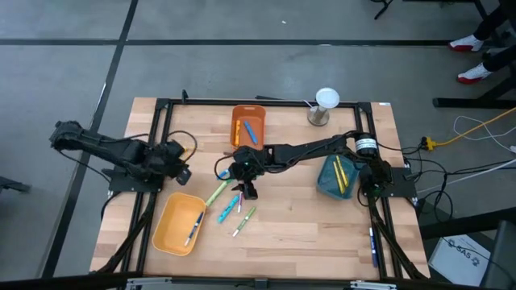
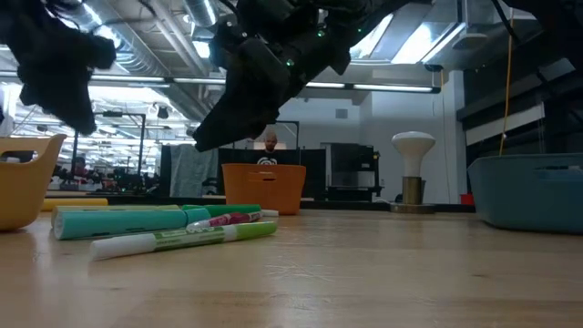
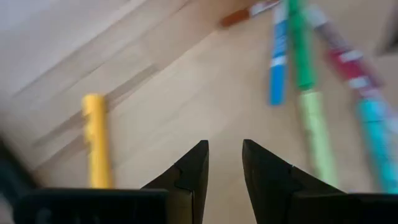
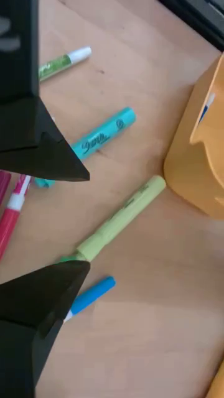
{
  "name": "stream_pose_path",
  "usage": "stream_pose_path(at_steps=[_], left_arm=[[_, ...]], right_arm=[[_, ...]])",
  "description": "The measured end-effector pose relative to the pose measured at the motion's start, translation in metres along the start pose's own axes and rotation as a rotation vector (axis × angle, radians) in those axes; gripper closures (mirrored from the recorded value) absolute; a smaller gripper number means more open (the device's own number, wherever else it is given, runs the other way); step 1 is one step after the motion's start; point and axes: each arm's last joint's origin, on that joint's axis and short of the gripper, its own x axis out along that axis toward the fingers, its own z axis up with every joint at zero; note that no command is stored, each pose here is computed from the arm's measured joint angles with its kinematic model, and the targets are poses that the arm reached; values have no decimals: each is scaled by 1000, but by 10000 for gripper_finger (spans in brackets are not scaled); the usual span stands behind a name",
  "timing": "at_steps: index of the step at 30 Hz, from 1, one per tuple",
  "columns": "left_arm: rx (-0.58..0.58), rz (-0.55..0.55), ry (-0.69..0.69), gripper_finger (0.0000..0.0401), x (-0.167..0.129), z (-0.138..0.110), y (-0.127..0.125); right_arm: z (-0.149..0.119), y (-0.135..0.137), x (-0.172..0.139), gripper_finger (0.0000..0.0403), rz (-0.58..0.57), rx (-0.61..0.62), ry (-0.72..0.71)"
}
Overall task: Pick & Place Markers
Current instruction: Put the yellow highlighter pen into the orange bin
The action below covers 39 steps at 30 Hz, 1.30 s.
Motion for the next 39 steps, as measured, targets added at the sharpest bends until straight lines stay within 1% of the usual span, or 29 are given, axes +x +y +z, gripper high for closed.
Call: stream_pose_path(at_steps=[5, 9, 13, 16, 25, 28, 32, 36, 39], left_arm=[[-50, 154, 113, 304, 18, 10, 5], [-48, 205, 232, 295, 30, 16, 10], [-21, 272, 256, 284, 39, 23, 16], [-32, 319, 264, 277, 44, 28, 21], [-54, 392, 356, 261, 58, 36, 33], [-58, 377, 395, 260, 64, 39, 34], [-76, 373, 422, 260, 74, 43, 37], [-90, 407, 468, 260, 83, 46, 42], [-110, 460, 486, 260, 90, 48, 49]], right_arm=[[2, 10, 2, 187, 17, -12, 0], [3, 19, 4, 187, 32, -11, 0], [3, 25, 5, 187, 44, 20, 3], [4, 30, 6, 187, 53, 38, 6], [4, 46, 8, 187, 82, 17, 23], [4, 46, 8, 187, 81, 14, 22], [4, 46, 8, 187, 79, 41, 24], [4, 46, 8, 187, 80, 46, 24], [4, 46, 8, 187, 80, 42, 23]])
